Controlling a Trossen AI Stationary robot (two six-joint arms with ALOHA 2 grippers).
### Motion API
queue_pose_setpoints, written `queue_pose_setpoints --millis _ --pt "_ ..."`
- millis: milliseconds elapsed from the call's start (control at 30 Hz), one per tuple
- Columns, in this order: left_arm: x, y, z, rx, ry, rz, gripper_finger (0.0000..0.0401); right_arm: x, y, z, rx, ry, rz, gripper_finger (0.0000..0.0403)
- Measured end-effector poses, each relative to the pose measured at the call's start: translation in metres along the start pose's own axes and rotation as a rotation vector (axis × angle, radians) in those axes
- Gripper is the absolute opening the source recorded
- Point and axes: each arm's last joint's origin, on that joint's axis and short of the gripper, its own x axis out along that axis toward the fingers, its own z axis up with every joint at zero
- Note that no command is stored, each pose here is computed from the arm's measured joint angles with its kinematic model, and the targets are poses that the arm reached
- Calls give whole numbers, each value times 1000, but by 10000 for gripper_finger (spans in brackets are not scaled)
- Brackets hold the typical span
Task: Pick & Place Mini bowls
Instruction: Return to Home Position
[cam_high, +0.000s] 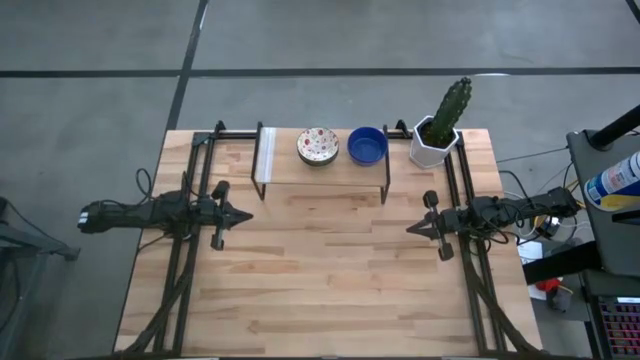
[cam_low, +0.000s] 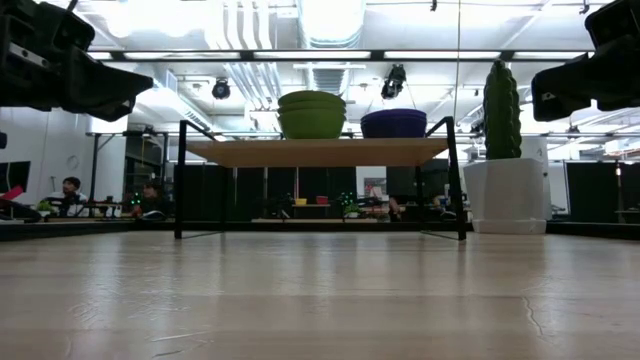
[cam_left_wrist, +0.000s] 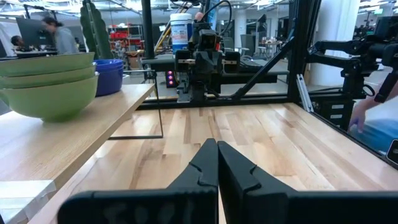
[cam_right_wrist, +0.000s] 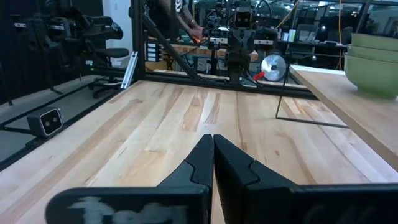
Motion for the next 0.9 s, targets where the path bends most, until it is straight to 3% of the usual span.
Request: queue_pose_setpoints --millis 900 --pt "0 0 1 0 -10 1 0 0 0 0 -1 0 0 8"
